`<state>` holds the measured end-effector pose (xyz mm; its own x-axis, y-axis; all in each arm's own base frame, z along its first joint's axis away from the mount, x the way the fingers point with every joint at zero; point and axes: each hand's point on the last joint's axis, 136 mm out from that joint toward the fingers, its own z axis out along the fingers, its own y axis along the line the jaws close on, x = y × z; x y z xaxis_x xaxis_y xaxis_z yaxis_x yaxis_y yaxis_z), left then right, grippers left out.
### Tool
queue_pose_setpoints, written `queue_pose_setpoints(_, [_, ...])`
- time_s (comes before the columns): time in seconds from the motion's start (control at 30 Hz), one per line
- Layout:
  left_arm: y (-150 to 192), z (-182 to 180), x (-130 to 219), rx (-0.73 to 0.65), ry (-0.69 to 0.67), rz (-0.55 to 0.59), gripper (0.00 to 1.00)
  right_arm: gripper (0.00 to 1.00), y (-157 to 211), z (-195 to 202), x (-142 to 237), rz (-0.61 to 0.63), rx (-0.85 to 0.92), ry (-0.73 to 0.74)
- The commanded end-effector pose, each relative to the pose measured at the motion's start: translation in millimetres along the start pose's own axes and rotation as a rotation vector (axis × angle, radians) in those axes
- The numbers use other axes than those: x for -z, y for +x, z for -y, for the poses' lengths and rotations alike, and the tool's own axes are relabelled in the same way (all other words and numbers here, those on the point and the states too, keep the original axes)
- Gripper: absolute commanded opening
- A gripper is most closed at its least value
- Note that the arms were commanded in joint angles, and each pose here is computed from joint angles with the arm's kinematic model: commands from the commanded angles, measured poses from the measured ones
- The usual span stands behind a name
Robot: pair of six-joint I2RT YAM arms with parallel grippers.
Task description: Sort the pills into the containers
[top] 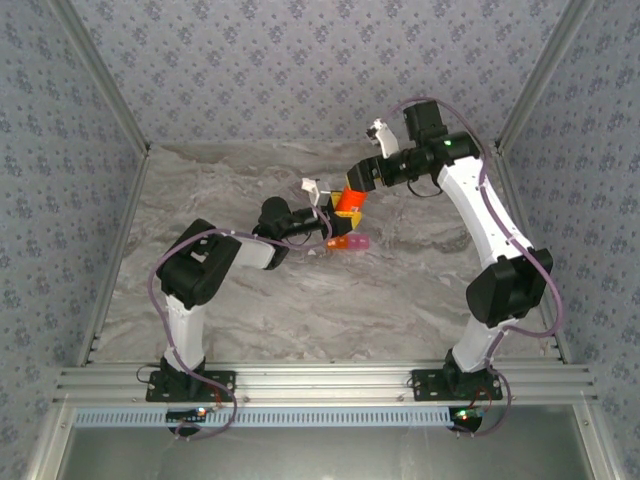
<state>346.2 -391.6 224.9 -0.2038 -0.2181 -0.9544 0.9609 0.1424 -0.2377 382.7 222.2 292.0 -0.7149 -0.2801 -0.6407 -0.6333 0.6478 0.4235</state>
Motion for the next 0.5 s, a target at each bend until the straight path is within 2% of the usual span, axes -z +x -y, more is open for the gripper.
queue_pose_setpoints(0.0, [-23.7,12.5,-5.2,-0.062,0.051,0.06,0.0,0.79,-1.3,-3.1,0.9,-0.006,0.007,-0.028])
queue_pose_setpoints(0.23, [-23.4,12.5,-4.7,-0.061,0.049,0.06,0.0,0.76,2.5,-3.1,-3.7,-0.025,0.0,-0.034])
queue_pose_setpoints(0.37, [-23.9,12.0,-5.1,-0.063,0.049,0.061,0.0,0.7,4.0,-2.2,-5.4,-0.033,-0.003,-0.031])
queue_pose_setpoints(0.47, [-23.8,12.0,-4.9,-0.062,0.049,0.061,0.0,0.61,5.3,-3.2,-7.2,-0.041,-0.004,-0.034])
